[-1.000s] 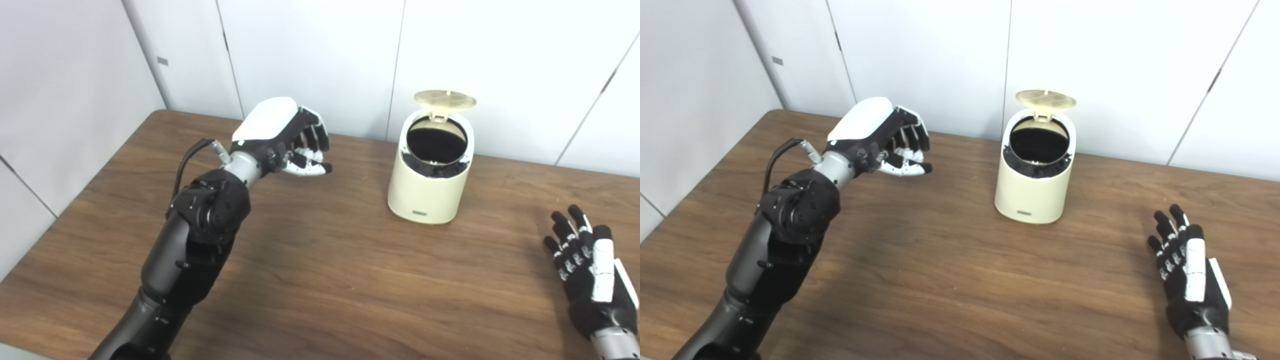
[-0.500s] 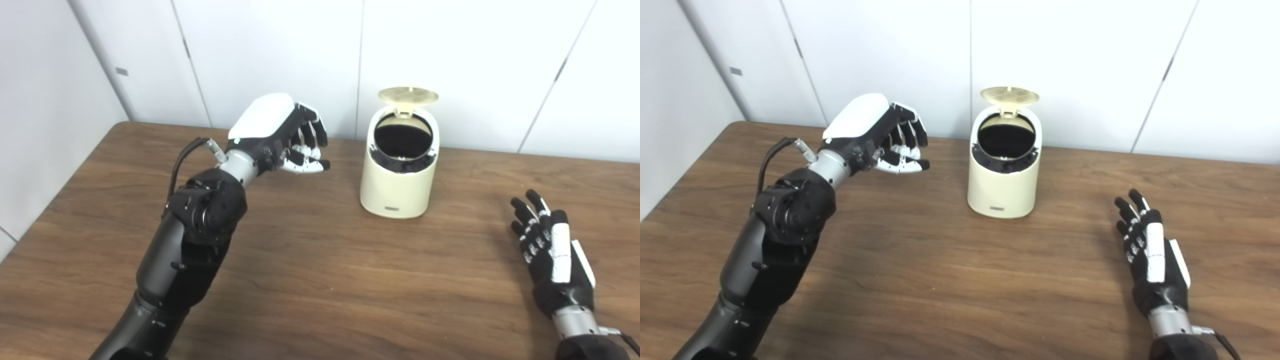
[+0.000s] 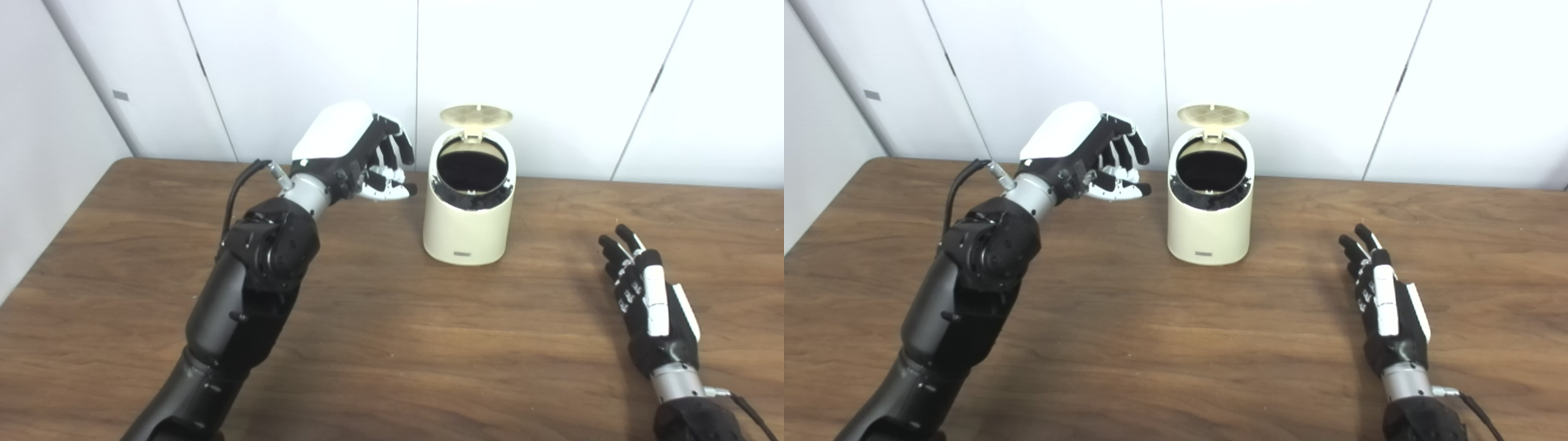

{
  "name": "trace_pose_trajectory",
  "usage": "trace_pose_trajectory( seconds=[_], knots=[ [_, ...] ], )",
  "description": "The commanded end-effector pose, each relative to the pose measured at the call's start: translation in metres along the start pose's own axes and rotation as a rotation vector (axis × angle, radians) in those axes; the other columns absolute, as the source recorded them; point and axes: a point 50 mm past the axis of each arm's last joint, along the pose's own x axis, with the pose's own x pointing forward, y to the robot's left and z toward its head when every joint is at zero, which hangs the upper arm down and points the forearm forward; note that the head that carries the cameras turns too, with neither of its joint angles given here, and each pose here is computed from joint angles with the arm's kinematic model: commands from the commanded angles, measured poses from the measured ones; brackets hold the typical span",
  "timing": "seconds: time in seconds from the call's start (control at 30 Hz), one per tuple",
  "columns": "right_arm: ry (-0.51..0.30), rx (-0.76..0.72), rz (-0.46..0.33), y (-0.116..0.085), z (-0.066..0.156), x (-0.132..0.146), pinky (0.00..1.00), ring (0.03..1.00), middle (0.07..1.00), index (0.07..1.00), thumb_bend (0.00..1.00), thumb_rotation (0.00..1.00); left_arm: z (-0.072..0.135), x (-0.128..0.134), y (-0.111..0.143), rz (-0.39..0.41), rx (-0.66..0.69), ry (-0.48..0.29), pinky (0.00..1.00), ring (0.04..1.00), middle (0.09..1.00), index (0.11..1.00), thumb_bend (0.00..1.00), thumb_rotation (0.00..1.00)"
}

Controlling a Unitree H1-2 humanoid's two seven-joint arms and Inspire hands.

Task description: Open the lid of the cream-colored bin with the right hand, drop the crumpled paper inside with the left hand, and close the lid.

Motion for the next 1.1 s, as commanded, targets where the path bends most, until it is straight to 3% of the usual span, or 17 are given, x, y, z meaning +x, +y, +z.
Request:
trace_pose_trajectory(
  seconds=[0.0, 0.67, 1.07],
  knots=[
    [-0.007, 0.004, 0.009, 0.005, 0.001, 0.004, 1.0, 0.95, 0.89, 0.92, 0.54, 0.95, 0.013, 0.012, 0.023, 0.102, 0.023, -0.073, 0.3, 0.372, 0.45, 0.516, 0.46, 0.0],
    [-0.005, 0.025, -0.007, 0.006, -0.005, 0.005, 1.0, 0.938, 0.881, 0.921, 0.5, 0.95, 0.035, 0.048, 0.003, 0.15, -0.005, -0.116, 0.33, 0.358, 0.443, 0.535, 0.46, 0.0],
    [0.007, 0.015, 0.008, 0.008, -0.005, 0.004, 1.0, 0.96, 0.892, 0.917, 0.52, 0.98, 0.051, 0.062, -0.006, 0.171, -0.02, -0.157, 0.33, 0.352, 0.433, 0.496, 0.47, 0.0]
  ],
)
